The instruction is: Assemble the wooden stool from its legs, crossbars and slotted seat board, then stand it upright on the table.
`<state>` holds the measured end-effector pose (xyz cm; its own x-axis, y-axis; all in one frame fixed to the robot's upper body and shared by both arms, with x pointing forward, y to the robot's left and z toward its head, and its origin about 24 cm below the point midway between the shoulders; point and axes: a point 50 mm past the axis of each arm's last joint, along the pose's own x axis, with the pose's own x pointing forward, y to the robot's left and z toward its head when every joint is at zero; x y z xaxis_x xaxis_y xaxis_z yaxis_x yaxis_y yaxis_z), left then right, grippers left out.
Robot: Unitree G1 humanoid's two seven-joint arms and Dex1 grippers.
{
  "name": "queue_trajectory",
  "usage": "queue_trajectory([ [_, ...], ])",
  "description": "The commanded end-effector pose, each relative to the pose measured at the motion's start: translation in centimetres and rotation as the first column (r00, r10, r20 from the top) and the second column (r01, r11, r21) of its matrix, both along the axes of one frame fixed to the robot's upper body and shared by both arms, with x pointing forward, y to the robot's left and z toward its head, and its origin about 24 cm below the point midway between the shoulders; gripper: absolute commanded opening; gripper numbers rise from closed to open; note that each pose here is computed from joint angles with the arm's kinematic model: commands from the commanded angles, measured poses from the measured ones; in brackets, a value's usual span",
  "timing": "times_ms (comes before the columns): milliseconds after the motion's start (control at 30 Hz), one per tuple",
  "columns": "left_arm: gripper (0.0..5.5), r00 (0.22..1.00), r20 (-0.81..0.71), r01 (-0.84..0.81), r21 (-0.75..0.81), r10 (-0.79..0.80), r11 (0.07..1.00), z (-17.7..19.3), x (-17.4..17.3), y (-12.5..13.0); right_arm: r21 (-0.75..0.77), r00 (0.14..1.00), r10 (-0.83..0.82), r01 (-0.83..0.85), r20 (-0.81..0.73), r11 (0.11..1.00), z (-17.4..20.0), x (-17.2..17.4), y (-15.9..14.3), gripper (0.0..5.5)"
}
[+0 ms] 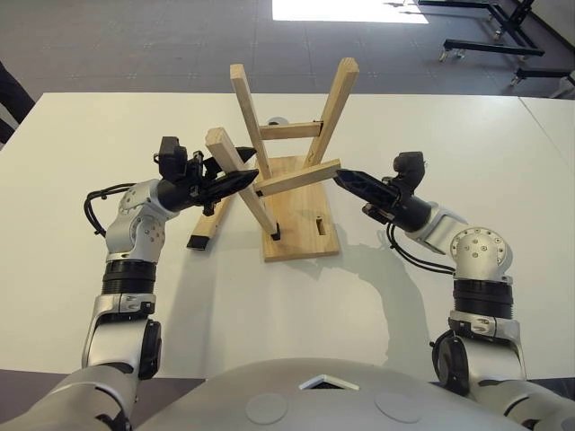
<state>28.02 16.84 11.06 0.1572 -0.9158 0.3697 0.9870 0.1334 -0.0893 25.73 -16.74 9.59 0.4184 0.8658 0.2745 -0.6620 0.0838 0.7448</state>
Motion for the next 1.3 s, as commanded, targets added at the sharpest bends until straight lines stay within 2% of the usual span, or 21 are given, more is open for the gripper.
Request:
queue_trajectory([
  [33,2.05,1.000,0.015,-0.009,0.035,0.009,0.999,0.5,0.3,0.3,0.003,1.000,-0.004,0.004,0.001,1.000,0.2,0.1,0.1,5.40],
  [400,2.05,0.999,0.004,0.048,0.196,-0.050,0.979,-3.2,-2.9,-1.7,0.019,1.000,-0.019,0.019,-0.006,1.000,0.1,-0.1,-0.1,5.40],
  [433,2.05,0.999,-0.011,0.044,0.221,-0.042,0.974,-4.0,-3.3,-1.6,0.045,1.000,-0.029,0.029,-0.010,0.999,0.3,-0.1,-0.3,5.40],
  [567,2.05,0.998,-0.046,-0.035,0.274,0.049,0.961,-5.6,-3.6,-1.3,0.324,0.998,-0.058,0.049,0.019,0.945,3.7,0.5,-2.7,5.40],
  [667,2.05,0.989,-0.057,-0.112,0.336,0.139,0.935,-6.7,-3.3,-1.4,0.400,0.990,-0.131,0.103,0.043,0.911,5.6,1.4,-4.5,5.40],
  [867,2.05,0.976,-0.128,-0.095,0.472,0.175,0.877,-8.6,-3.5,-2.1,0.361,0.976,-0.216,0.195,0.018,0.912,5.6,2.0,-5.4,5.40],
  [1133,2.05,0.955,-0.018,-0.253,0.478,0.297,0.841,-6.1,-3.3,-2.8,0.340,0.971,-0.240,0.228,-0.007,0.912,4.8,1.9,-5.3,5.40],
  [1167,2.05,0.949,0.012,-0.277,0.514,0.316,0.812,-5.8,-3.4,-2.8,0.339,0.971,-0.240,0.229,-0.009,0.912,4.8,1.9,-5.3,5.40],
  [1233,2.05,0.953,0.025,-0.263,0.564,0.302,0.783,-5.6,-4.0,-2.8,0.336,0.971,-0.238,0.229,-0.012,0.914,4.8,1.9,-5.2,5.40],
  [1300,2.05,0.954,-0.031,-0.221,0.604,0.300,0.766,-5.6,-4.3,-2.8,0.332,0.972,-0.235,0.227,-0.015,0.916,4.8,1.9,-5.1,5.40],
])
